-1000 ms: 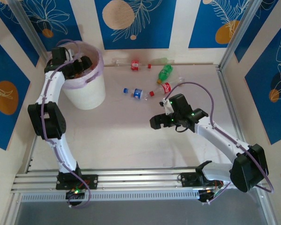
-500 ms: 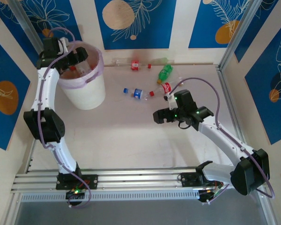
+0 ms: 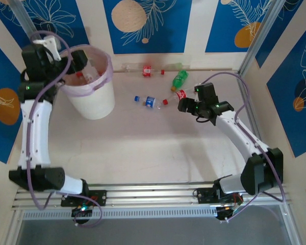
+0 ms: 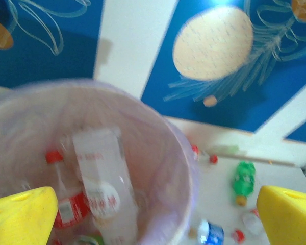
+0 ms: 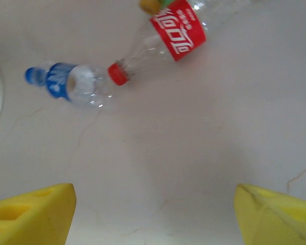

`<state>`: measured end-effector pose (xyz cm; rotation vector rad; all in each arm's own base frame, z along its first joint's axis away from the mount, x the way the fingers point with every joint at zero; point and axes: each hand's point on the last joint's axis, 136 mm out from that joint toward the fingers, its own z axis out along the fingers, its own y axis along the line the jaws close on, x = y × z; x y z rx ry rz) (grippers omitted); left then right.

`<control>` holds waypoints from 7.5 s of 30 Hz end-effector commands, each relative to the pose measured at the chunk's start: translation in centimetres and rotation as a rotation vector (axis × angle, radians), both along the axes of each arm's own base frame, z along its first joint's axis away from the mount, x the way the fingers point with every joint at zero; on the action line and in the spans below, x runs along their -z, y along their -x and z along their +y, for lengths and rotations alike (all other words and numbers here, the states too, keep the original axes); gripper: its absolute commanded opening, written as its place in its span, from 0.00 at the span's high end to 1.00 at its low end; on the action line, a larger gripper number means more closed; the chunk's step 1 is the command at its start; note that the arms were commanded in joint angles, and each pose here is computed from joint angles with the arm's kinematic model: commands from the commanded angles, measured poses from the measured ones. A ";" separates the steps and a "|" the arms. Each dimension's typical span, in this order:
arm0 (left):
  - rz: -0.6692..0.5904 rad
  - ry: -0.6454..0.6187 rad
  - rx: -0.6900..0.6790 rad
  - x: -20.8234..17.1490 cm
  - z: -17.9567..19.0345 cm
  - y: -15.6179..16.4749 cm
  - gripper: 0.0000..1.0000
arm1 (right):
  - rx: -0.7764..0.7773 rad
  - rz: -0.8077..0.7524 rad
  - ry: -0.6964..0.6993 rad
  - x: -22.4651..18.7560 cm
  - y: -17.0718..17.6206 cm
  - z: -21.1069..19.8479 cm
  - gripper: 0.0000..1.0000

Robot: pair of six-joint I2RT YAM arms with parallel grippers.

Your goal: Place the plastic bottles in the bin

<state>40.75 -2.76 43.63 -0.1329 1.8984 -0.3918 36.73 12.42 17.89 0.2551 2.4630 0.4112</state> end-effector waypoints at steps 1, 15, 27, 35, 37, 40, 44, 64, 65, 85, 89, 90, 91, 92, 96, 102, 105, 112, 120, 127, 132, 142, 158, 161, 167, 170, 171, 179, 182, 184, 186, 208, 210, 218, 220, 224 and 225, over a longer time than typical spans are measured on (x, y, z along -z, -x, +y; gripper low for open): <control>0.035 0.008 0.052 2.8 -3.1 2.1 0.00 | 0.198 -0.008 -0.078 0.6 -3.4 -0.3 0.19; 0.062 0.055 0.004 7.5 -4.4 13.7 0.00 | 0.421 0.069 -0.032 8.2 -14.2 1.5 0.12; -0.063 0.045 0.028 0.0 -3.9 14.9 0.00 | 0.485 0.185 0.014 13.1 -16.1 1.2 0.10; -0.062 0.131 0.115 1.4 -6.1 13.1 0.00 | 0.483 0.194 0.012 13.8 -15.3 -0.7 0.18; -0.068 0.187 0.151 1.3 -7.0 12.5 0.00 | 0.471 0.188 0.014 13.7 -14.8 -1.1 0.23; -0.020 0.229 0.217 1.9 -8.6 11.2 0.00 | 0.450 0.167 0.018 13.4 -13.7 -1.8 0.27; -0.010 0.286 0.248 2.9 -9.6 9.7 0.00 | 0.426 0.154 0.017 13.1 -12.3 -3.0 0.32; 0.137 0.586 0.445 8.2 -16.6 5.7 0.00 | -0.338 -0.088 -0.158 2.2 -2.4 3.3 0.52; 0.131 0.601 0.451 8.3 -16.8 5.5 0.00 | -0.440 -0.102 -0.217 1.4 -1.0 4.9 0.56; 0.304 0.596 0.590 15.8 -27.9 5.9 0.00 | -0.910 -0.216 -0.445 -4.7 9.7 13.8 0.56; 0.332 0.623 0.602 16.5 -28.8 6.0 0.00 | -0.912 -0.222 -0.443 -4.7 9.8 14.1 0.56; 0.343 0.626 0.606 16.8 -29.2 6.2 0.00 | -0.912 -0.225 -0.445 -4.7 9.8 14.2 0.56; 0.351 0.629 0.610 17.1 -29.4 6.3 0.00 | -0.912 -0.227 -0.447 -4.7 9.8 14.3 0.56; 0.358 0.637 0.612 17.3 -29.7 6.4 0.00 | -0.914 -0.225 -0.448 -4.7 9.8 14.4 0.56; 0.368 0.666 0.606 17.8 -29.9 6.3 0.05 | -0.935 -0.236 -0.436 -4.9 9.9 15.1 0.56; 0.367 0.674 0.606 17.7 -29.9 6.3 0.23 | -0.938 -0.228 -0.435 -4.6 9.9 15.3 0.56; 0.371 0.674 0.599 17.8 -29.8 6.3 0.37 | -0.931 -0.232 -0.431 -4.7 9.8 15.3 0.54; 0.382 0.671 0.569 18.5 -29.6 6.0 0.57 | -0.916 -0.249 -0.415 -4.8 9.6 15.0 0.38; 0.384 0.662 0.552 18.9 -29.4 5.7 0.62 | -0.887 -0.233 -0.401 -4.7 9.6 14.4 0.17; 0.390 0.653 0.541 19.5 -29.3 5.4 0.62 | -0.877 -0.234 -0.376 -5.2 9.7 13.9 0.01; 0.393 0.649 0.546 19.5 -29.5 5.0 0.66 | -0.835 -0.275 -0.332 -6.2 10.0 12.6 0.01; 0.370 0.617 0.574 17.9 -30.1 3.9 0.93 | -0.591 -0.355 -0.274 -8.0 8.4 6.5 0.01; 0.043 0.559 0.575 -0.4 -23.2 -1.8 1.00 | -0.139 -0.199 -0.294 -3.3 6.4 -2.3 0.00; -0.018 0.601 0.513 -3.4 -18.4 -3.5 1.00 | -0.138 -0.195 -0.300 -3.3 6.4 -2.4 0.01; -0.113 0.570 0.288 -6.4 -7.8 -5.8 1.00 | -0.146 -0.181 -0.304 -2.7 6.2 -2.4 0.01; -0.133 0.552 0.134 -5.9 -1.6 -6.8 1.00 | -0.157 -0.172 -0.302 -2.4 6.3 -2.3 0.01; -0.142 0.532 0.084 -5.7 0.5 -7.0 1.00 | -0.161 -0.169 -0.301 -2.3 6.4 -2.2 0.01; -0.091 0.272 -0.177 -3.4 9.1 -7.0 1.00 | -0.162 -0.137 -0.308 -1.4 6.0 -2.2 0.01; -0.080 0.191 -0.256 -2.7 10.7 -6.8 1.00 | -0.182 -0.127 -0.336 -1.4 5.6 -1.6 0.01; -0.064 0.155 -0.277 -2.0 11.2 -7.1 1.00 | -0.190 -0.117 -0.338 -1.2 5.5 -1.4 0.01; -0.037 0.087 -0.286 -1.1 11.3 -7.6 1.00 | -0.196 -0.105 -0.333 -1.0 5.5 -1.3 0.01; 0.351 -0.112 -0.116 12.6 7.9 -11.8 1.00 | -0.318 -0.126 -0.282 -0.8 4.6 2.2 0.01; 0.379 -0.114 -0.101 13.9 7.7 -12.1 1.00 | -0.342 -0.138 -0.281 -1.0 4.6 2.6 0.01; 0.433 -0.104 -0.059 16.8 7.2 -12.9 0.55 | -0.361 -0.151 -0.277 -1.2 4.4 3.2 0.01; 0.442 -0.105 -0.056 17.1 7.2 -13.0 0.48 | -0.362 -0.150 -0.274 -1.2 4.5 3.2 0.01; 0.456 -0.113 -0.050 17.6 7.3 -13.0 0.22 | -0.357 -0.143 -0.265 -0.8 4.6 3.0 0.01; 0.457 -0.114 -0.048 17.7 7.3 -13.0 0.17 | -0.356 -0.145 -0.264 -0.9 4.5 3.0 0.01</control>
